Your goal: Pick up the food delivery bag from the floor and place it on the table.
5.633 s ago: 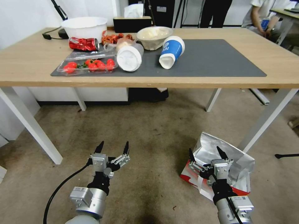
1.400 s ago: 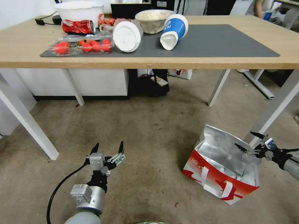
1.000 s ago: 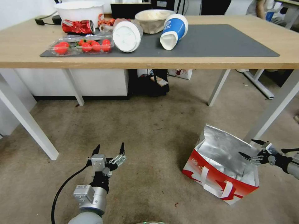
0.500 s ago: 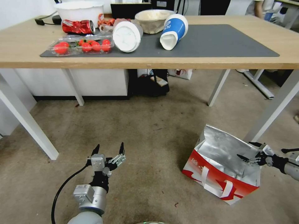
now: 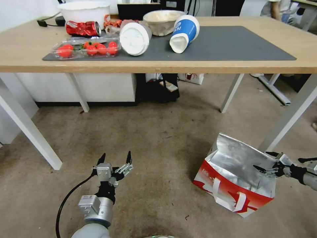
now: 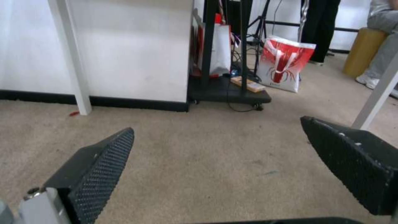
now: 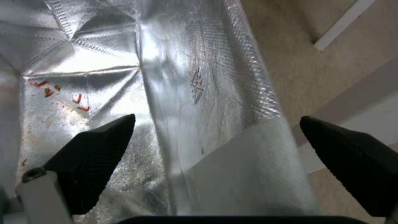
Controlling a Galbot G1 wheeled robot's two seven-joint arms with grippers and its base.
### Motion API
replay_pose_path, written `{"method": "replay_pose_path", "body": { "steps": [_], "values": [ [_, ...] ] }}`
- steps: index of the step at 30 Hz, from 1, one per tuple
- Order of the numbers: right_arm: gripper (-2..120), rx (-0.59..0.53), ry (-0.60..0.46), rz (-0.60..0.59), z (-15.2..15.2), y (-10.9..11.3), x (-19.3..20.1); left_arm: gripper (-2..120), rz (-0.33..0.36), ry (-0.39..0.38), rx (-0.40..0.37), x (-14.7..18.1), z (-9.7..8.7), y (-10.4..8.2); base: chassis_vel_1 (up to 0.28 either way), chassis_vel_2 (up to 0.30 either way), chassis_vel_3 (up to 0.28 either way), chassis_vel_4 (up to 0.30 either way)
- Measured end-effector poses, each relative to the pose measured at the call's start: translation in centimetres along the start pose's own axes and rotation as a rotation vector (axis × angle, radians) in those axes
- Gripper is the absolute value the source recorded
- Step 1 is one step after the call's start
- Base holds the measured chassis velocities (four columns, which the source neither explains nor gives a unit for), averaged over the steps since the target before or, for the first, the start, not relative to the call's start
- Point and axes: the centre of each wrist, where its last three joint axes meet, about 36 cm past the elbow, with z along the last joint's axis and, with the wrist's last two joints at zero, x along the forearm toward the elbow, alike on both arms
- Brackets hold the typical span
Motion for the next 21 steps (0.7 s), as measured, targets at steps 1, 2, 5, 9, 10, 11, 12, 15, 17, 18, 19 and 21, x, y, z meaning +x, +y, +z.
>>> {"method": "replay_pose_path", "body": {
  "steps": [1, 2, 5, 9, 10, 11, 12, 15, 17, 18, 19, 21],
  "values": [
    [100, 0.000, 0.000, 0.000, 0.00, 0.00, 0.00, 100, 0.000, 0.000, 0.000, 0.00, 0.00, 0.00, 0.000, 0.000, 0.000, 0.000],
    [100, -0.005, 0.005, -0.003, 0.11, 0.07, -0.04, 100, 0.000, 0.000, -0.001, -0.01, 0.01, 0.04, 0.000, 0.000, 0.000, 0.000],
    [91, -0.016, 0.013, -0.006, 0.37, 0.26, -0.17, 100, -0.002, -0.001, -0.002, -0.05, -0.03, 0.16, 0.000, 0.000, 0.000, 0.000],
    [82, -0.023, 0.013, -0.004, 0.49, 0.41, -0.34, 100, -0.003, -0.001, -0.002, -0.06, -0.04, 0.19, 0.000, 0.000, 0.000, 0.000],
    [78, -0.026, 0.013, -0.002, 0.50, 0.44, -0.40, 100, -0.003, -0.002, -0.002, -0.06, -0.06, 0.19, 0.000, 0.000, 0.000, 0.000],
    [71, -0.028, 0.011, -0.001, 0.51, 0.45, -0.45, 100, -0.003, -0.002, -0.002, -0.06, -0.07, 0.19, 0.000, 0.000, 0.000, 0.000],
    [68, -0.030, 0.011, 0.000, 0.51, 0.46, -0.47, 100, -0.003, -0.002, -0.002, -0.06, -0.08, 0.19, 0.000, 0.000, 0.000, 0.000],
    [58, -0.035, 0.010, 0.006, 0.52, 0.44, -0.49, 100, -0.004, -0.004, -0.002, -0.06, -0.11, 0.19, 0.000, 0.000, 0.000, 0.000],
    [53, -0.039, 0.010, 0.007, 0.53, 0.44, -0.49, 100, -0.004, -0.004, -0.002, -0.06, -0.11, 0.19, 0.000, 0.000, 0.000, 0.000],
    [48, -0.040, 0.010, 0.007, 0.53, 0.44, -0.48, 100, -0.004, -0.004, -0.002, -0.06, -0.11, 0.20, 0.000, 0.000, 0.000, 0.000],
    [43, -0.041, 0.010, 0.009, 0.56, 0.46, -0.47, 100, -0.004, -0.005, -0.002, -0.07, -0.12, 0.20, 0.000, 0.000, 0.000, 0.000],
    [34, -0.038, 0.007, 0.017, 0.65, 0.51, -0.44, 100, -0.004, -0.006, -0.003, -0.07, -0.12, 0.22, 0.000, 0.000, 0.000, 0.000]
  ]
}}
